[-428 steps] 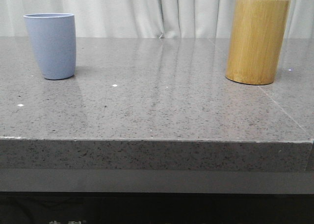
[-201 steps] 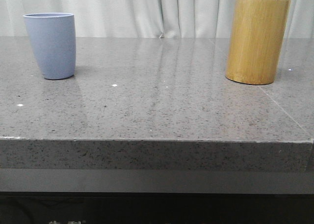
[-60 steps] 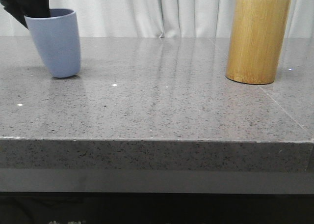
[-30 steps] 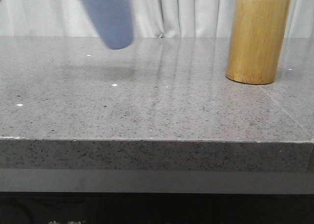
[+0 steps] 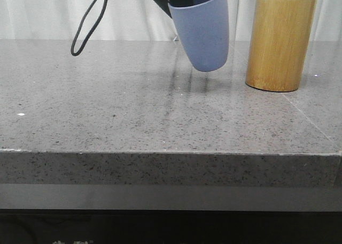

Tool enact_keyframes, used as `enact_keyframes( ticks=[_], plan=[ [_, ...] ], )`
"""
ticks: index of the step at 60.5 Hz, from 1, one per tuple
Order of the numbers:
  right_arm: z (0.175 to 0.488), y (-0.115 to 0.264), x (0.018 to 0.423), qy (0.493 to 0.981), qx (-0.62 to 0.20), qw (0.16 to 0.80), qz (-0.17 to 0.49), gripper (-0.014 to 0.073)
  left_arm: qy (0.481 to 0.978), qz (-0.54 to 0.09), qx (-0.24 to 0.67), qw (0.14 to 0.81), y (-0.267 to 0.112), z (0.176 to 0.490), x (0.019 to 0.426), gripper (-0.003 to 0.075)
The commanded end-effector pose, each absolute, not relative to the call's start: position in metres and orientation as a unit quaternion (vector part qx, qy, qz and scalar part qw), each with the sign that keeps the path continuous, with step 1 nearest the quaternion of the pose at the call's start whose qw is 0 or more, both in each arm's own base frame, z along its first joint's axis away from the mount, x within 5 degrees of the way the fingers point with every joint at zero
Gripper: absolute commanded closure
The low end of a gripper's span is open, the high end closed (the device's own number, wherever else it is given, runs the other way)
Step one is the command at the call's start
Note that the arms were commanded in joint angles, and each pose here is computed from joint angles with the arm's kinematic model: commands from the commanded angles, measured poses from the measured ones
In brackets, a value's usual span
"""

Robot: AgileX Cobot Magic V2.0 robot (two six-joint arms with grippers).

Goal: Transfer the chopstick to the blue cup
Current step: 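Lift the blue cup with the left gripper and carry it toward the bamboo holder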

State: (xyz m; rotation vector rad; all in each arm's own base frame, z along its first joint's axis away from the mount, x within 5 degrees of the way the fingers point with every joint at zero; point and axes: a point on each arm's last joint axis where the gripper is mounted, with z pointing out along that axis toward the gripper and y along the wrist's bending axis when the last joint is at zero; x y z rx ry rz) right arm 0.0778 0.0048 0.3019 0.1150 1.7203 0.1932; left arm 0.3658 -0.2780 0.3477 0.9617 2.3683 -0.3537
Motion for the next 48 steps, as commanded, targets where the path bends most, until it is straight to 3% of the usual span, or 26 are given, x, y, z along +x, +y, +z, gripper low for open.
enact_keyframes(
  ticks=[1, 31, 48],
  plan=[
    [0.321, 0.005, 0.079, 0.72, 0.046, 0.687, 0.088, -0.006, 0.858, -0.168, 0.349, 0.339, -0.276, 0.39, 0.353, 0.0734],
    [0.321, 0.005, 0.079, 0.719, 0.046, 0.688, 0.088, -0.006, 0.864, -0.171, 0.349, 0.32, -0.282, 0.374, 0.359, 0.052],
    [0.321, 0.005, 0.079, 0.719, 0.046, 0.688, 0.088, -0.006, 0.858, -0.175, 0.347, 0.335, -0.282, 0.383, 0.359, 0.0269]
  ],
)
